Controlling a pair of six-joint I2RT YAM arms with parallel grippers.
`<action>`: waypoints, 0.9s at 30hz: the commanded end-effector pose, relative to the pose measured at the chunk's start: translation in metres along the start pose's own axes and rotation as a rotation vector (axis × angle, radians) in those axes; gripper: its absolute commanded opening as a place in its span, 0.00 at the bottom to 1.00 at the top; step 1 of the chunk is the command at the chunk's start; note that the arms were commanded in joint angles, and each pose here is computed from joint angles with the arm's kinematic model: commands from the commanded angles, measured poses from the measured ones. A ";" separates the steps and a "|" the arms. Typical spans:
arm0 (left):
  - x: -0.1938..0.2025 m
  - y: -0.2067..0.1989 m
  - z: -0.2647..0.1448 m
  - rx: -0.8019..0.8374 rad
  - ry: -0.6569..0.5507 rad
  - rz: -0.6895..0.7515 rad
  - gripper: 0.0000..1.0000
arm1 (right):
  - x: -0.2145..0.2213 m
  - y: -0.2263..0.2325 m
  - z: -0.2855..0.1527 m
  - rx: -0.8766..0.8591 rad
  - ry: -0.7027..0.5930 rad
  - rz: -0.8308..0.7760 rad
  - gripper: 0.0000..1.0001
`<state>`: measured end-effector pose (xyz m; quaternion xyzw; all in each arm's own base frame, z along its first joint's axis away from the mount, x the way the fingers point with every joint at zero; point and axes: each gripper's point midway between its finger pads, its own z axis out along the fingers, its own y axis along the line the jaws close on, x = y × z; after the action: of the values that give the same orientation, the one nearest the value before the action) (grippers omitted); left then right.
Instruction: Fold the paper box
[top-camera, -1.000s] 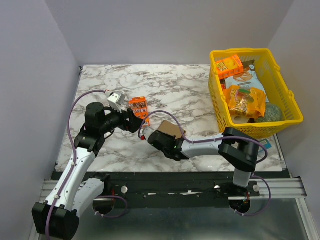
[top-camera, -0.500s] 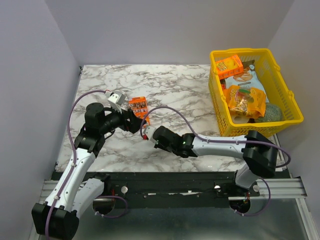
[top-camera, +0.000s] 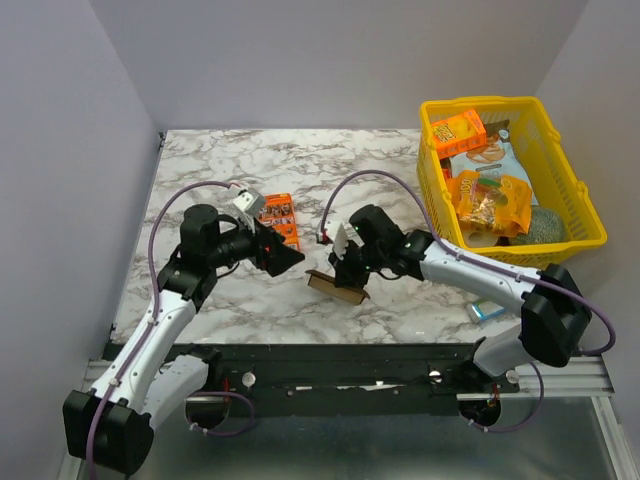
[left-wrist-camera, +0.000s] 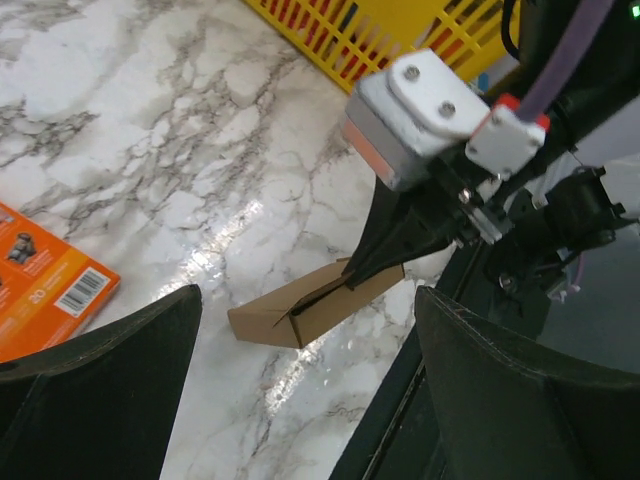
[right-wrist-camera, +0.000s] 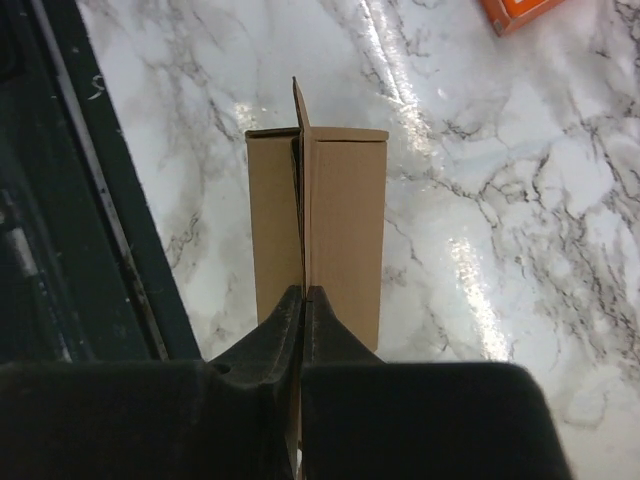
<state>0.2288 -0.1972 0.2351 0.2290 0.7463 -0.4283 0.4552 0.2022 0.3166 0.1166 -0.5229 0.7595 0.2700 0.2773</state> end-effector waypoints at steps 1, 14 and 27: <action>0.027 -0.017 0.014 0.104 0.134 0.044 0.92 | -0.005 0.024 -0.014 -0.238 -0.056 0.025 0.09; 0.058 0.001 0.037 -0.043 0.281 0.114 0.86 | -0.003 0.022 -0.011 -0.294 -0.057 0.030 0.09; 0.084 -0.012 0.045 0.001 0.377 0.135 0.48 | -0.001 0.019 -0.010 -0.274 -0.052 0.026 0.09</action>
<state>0.1990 -0.2455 0.1522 0.3460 0.8026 -0.3612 0.3249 0.1811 0.3146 0.1221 -0.5345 0.7205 0.3854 0.2162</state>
